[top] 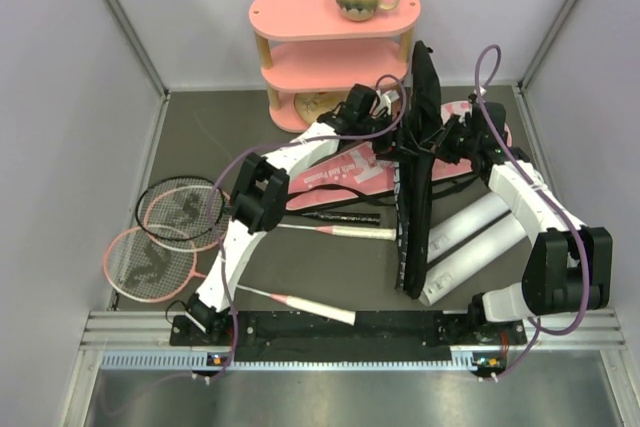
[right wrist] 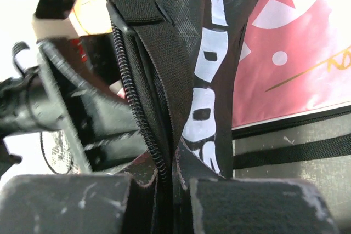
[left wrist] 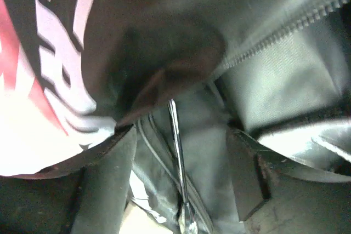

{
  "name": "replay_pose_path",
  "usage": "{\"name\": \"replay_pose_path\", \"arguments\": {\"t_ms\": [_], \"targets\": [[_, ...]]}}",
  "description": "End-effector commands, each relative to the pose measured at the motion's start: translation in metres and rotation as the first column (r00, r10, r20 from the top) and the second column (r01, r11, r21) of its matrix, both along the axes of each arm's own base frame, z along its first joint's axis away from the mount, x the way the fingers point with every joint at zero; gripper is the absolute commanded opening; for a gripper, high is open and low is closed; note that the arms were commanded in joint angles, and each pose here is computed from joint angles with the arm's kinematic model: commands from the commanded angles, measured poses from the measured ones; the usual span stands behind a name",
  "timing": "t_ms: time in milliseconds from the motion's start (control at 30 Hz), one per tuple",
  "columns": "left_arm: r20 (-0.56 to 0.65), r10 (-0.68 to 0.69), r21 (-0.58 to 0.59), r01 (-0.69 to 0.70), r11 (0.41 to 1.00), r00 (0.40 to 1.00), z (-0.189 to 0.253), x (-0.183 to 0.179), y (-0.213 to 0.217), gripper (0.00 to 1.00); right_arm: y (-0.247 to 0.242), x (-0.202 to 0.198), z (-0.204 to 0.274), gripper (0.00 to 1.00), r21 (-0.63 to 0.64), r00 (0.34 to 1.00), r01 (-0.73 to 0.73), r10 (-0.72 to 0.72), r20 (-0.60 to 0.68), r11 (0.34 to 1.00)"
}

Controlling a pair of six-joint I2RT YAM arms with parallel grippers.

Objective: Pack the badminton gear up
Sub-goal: Place the racket in the racket bag.

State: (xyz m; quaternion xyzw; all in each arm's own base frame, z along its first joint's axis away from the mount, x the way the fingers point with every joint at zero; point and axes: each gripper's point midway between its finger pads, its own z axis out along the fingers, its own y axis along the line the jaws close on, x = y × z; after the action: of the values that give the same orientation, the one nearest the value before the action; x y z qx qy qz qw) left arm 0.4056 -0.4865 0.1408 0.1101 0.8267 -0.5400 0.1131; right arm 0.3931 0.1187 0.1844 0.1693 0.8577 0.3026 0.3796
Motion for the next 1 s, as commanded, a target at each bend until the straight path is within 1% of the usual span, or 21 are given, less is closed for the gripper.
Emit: {"name": "replay_pose_path", "arguments": {"t_ms": [0, 33, 67, 100, 133, 167, 233, 267, 300, 333, 367, 400, 433, 500, 533, 600, 633, 667, 733, 833, 967], "targets": [[0.216, -0.004, -0.005, 0.006, 1.0, 0.976, 0.08, -0.018, 0.019, 0.74, 0.012, 0.004, 0.029, 0.0, 0.066, 0.997, -0.019, 0.014, 0.07, 0.998], [0.263, -0.006, -0.027, 0.014, 1.0, 0.965, 0.107, -0.027, 0.026, 0.74, 0.011, 0.005, 0.028, 0.0, 0.064, 0.998, -0.013, 0.008, 0.065, 0.998], [0.259, -0.005, 0.001, 0.005, 1.0, 0.966, 0.099, -0.033, 0.033, 0.72, 0.01, 0.007, 0.027, 0.0, 0.066, 0.998, -0.006, 0.002, 0.061, 0.998], [0.29, -0.014, 0.016, 0.01, 1.0, 0.957, 0.101, -0.038, 0.039, 0.72, 0.01, 0.008, 0.026, 0.0, 0.069, 0.999, -0.007, 0.003, 0.054, 0.998], [0.335, -0.004, 0.004, 0.003, 1.0, 0.942, 0.124, -0.045, 0.049, 0.7, 0.01, 0.01, 0.023, 0.0, 0.073, 0.999, -0.008, 0.005, 0.046, 0.997], [0.321, 0.009, 0.055, -0.028, 0.998, 0.947, 0.106, -0.048, 0.058, 0.68, 0.01, 0.01, 0.022, 0.0, 0.075, 0.999, -0.015, 0.012, 0.042, 0.997], [0.349, 0.003, 0.066, -0.028, 0.997, 0.937, 0.112, -0.06, 0.07, 0.57, 0.009, 0.01, 0.021, 0.0, 0.07, 0.999, -0.017, 0.014, 0.039, 0.997], [0.307, -0.028, 0.091, 0.0, 0.996, 0.951, 0.093, -0.073, 0.074, 0.52, 0.009, 0.01, 0.02, 0.0, 0.065, 0.999, -0.02, 0.017, 0.04, 0.998], [0.3, -0.061, 0.106, 0.03, 0.994, 0.952, 0.087, -0.086, 0.073, 0.5, 0.009, 0.009, 0.021, 0.0, 0.063, 0.999, -0.023, 0.02, 0.043, 0.998], [0.302, -0.085, 0.12, 0.05, 0.991, 0.95, 0.085, -0.098, 0.074, 0.51, 0.009, 0.009, 0.021, 0.0, 0.059, 0.999, -0.026, 0.023, 0.044, 0.998], [0.28, -0.112, 0.164, 0.067, 0.984, 0.953, 0.066, -0.112, 0.077, 0.55, 0.009, 0.008, 0.022, 0.0, 0.057, 0.998, -0.031, 0.028, 0.047, 0.998], [0.29, -0.156, 0.195, 0.101, 0.976, 0.944, 0.057, -0.131, 0.071, 0.6, 0.008, 0.008, 0.022, 0.0, 0.051, 0.998, -0.031, 0.028, 0.049, 0.998], [0.293, -0.179, 0.198, 0.124, 0.972, 0.939, 0.058, -0.147, 0.07, 0.67, 0.008, 0.008, 0.023, 0.0, 0.05, 0.998, -0.031, 0.029, 0.053, 0.998], [0.255, -0.237, 0.248, 0.173, 0.953, 0.937, 0.035, -0.185, 0.064, 0.71, 0.008, 0.008, 0.023, 0.0, 0.045, 0.998, -0.033, 0.031, 0.052, 0.998], [0.254, -0.248, 0.252, 0.184, 0.95, 0.935, 0.033, -0.195, 0.062, 0.72, 0.008, 0.009, 0.023, 0.0, 0.047, 0.998, -0.032, 0.03, 0.052, 0.998], [0.194, -0.258, 0.279, 0.199, 0.94, 0.946, 0.012, -0.218, 0.064, 0.73, 0.009, 0.008, 0.024, 0.0, 0.049, 0.998, -0.038, 0.035, 0.053, 0.998], [0.207, -0.251, 0.254, 0.195, 0.947, 0.946, 0.011, -0.22, 0.059, 0.73, 0.009, 0.009, 0.024, 0.0, 0.05, 0.998, -0.039, 0.036, 0.055, 0.998], [0.166, -0.242, 0.264, 0.193, 0.945, 0.956, -0.002, -0.227, 0.063, 0.73, 0.009, 0.009, 0.024, 0.0, 0.049, 0.998, -0.038, 0.036, 0.054, 0.998], [0.157, -0.251, 0.241, 0.209, 0.948, 0.955, -0.006, -0.235, 0.056, 0.72, 0.008, 0.008, 0.024, 0.0, 0.046, 0.998, -0.04, 0.037, 0.055, 0.998], [0.136, -0.255, 0.259, 0.214, 0.942, 0.957, -0.019, -0.24, 0.05, 0.72, 0.009, 0.007, 0.023, 0.0, 0.048, 0.998, -0.048, 0.045, 0.053, 0.998], [0.137, -0.242, 0.265, 0.199, 0.943, 0.961, -0.031, -0.235, 0.048, 0.64, 0.01, 0.006, 0.024, 0.0, 0.046, 0.997, -0.054, 0.051, 0.058, 0.997]]}}
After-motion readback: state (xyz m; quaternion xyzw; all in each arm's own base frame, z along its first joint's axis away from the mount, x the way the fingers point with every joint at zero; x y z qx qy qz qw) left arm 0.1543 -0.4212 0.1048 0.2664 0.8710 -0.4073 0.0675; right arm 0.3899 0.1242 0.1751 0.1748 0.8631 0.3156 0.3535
